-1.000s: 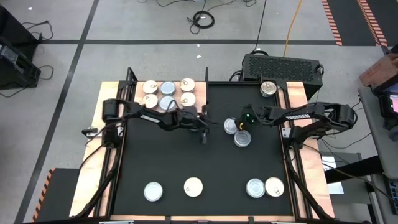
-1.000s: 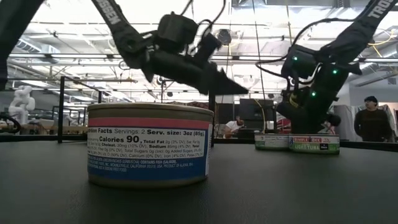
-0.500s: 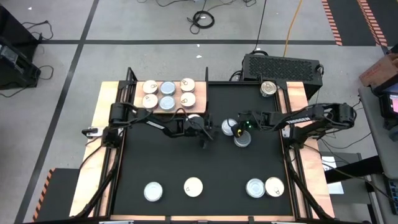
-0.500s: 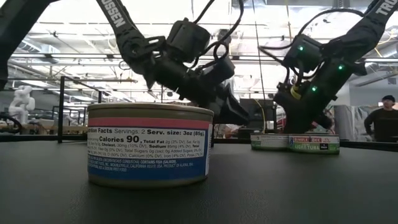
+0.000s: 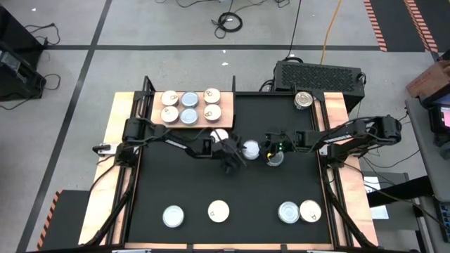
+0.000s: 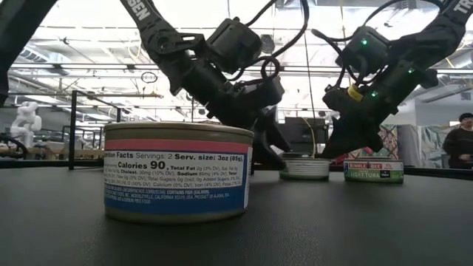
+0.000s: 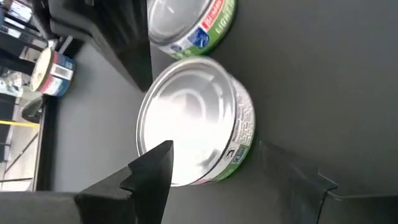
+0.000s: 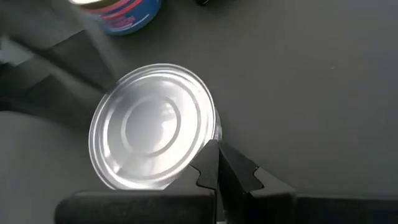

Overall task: Stack canned seafood by type on shelf
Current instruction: Stack the green tuna can on top of the green tuna on the shelf

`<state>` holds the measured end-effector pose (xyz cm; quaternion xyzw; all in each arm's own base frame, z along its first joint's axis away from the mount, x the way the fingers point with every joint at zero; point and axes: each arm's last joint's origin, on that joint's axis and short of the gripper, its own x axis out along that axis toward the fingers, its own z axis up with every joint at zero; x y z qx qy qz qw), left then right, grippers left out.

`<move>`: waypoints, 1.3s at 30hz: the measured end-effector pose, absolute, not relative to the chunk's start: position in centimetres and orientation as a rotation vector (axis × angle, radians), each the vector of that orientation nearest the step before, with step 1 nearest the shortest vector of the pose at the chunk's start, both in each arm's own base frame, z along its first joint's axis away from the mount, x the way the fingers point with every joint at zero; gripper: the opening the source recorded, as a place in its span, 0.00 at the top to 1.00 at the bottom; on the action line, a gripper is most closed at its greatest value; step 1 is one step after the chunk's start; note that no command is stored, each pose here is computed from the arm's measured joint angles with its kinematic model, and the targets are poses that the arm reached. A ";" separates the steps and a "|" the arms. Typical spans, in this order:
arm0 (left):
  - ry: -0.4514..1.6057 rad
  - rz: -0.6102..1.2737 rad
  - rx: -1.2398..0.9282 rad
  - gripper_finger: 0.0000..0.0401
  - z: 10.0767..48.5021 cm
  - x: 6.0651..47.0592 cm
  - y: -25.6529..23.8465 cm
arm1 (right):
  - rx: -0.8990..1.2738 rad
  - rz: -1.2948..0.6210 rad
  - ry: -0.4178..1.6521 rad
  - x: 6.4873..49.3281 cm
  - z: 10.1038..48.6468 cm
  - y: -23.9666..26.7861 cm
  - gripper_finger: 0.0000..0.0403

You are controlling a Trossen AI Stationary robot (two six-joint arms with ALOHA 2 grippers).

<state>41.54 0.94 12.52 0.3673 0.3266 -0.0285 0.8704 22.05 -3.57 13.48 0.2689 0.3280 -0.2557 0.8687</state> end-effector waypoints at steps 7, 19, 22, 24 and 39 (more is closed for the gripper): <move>0.730 -0.096 0.813 0.41 12.2 41.3 1.0 | 0.586 -0.500 0.676 22.5 13.2 -3.5 1.00; 0.767 -0.158 0.908 0.56 11.9 41.0 1.0 | 0.578 -0.481 0.671 23.4 11.9 -3.8 1.00; 0.770 -0.167 0.960 0.66 11.9 41.0 1.0 | 0.569 -0.482 0.667 23.4 12.0 -3.9 1.00; 0.770 -0.171 0.984 0.72 11.9 41.0 1.0 | 0.568 -0.485 0.669 23.4 12.0 -4.0 1.00; 0.772 -0.146 1.030 1.00 14.0 40.4 1.0 | 0.536 -0.480 0.670 22.3 13.6 -4.2 1.00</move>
